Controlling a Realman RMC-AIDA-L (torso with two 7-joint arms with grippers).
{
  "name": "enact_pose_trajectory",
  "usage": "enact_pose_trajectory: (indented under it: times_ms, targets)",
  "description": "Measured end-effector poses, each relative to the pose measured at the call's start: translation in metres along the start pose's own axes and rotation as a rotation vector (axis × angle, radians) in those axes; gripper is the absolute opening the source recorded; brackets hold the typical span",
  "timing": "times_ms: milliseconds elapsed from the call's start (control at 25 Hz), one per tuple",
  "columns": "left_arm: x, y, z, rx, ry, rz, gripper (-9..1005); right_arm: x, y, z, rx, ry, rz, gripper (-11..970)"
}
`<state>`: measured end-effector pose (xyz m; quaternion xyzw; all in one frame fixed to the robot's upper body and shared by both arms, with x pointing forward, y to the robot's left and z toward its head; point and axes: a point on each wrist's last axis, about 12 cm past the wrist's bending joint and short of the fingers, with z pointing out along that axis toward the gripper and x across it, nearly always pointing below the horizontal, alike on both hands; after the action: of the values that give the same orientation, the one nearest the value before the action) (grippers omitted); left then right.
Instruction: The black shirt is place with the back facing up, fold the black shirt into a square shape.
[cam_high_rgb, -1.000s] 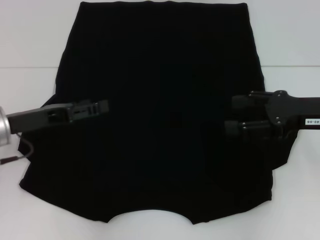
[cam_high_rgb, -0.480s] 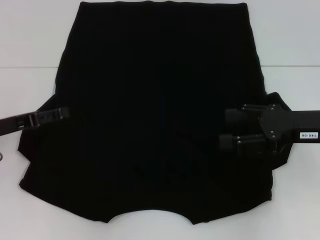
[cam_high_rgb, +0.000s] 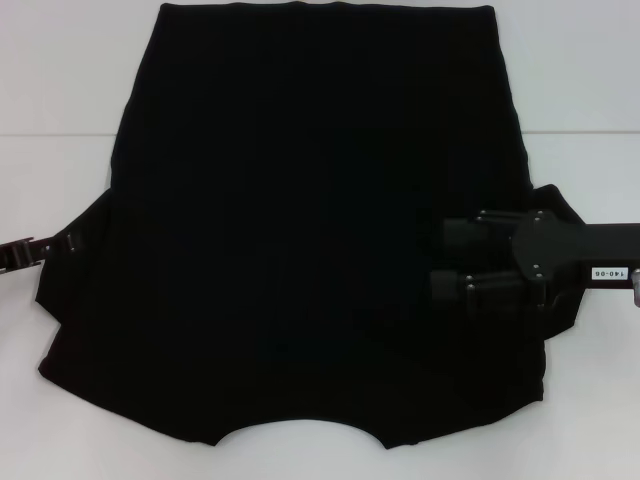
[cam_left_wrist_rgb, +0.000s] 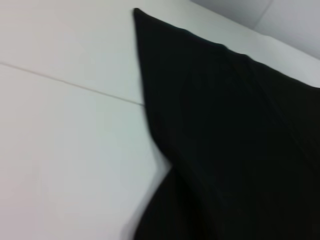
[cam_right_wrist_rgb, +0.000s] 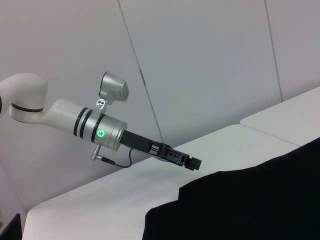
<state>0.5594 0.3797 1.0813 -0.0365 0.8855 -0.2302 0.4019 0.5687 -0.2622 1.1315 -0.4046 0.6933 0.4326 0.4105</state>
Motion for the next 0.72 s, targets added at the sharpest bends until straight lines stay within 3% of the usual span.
enact_pose_trajectory:
  times_ms: [280,720]
  targets:
    - [0.004,0.006,-0.001,-0.050,0.031,0.002,780,-0.003,-0.001,0.002,0.002,-0.009,-0.004,914]
    - [0.011,0.005,0.003,-0.047,0.050,-0.016,766,-0.006,-0.003,-0.001,0.018,-0.015,-0.012,913]
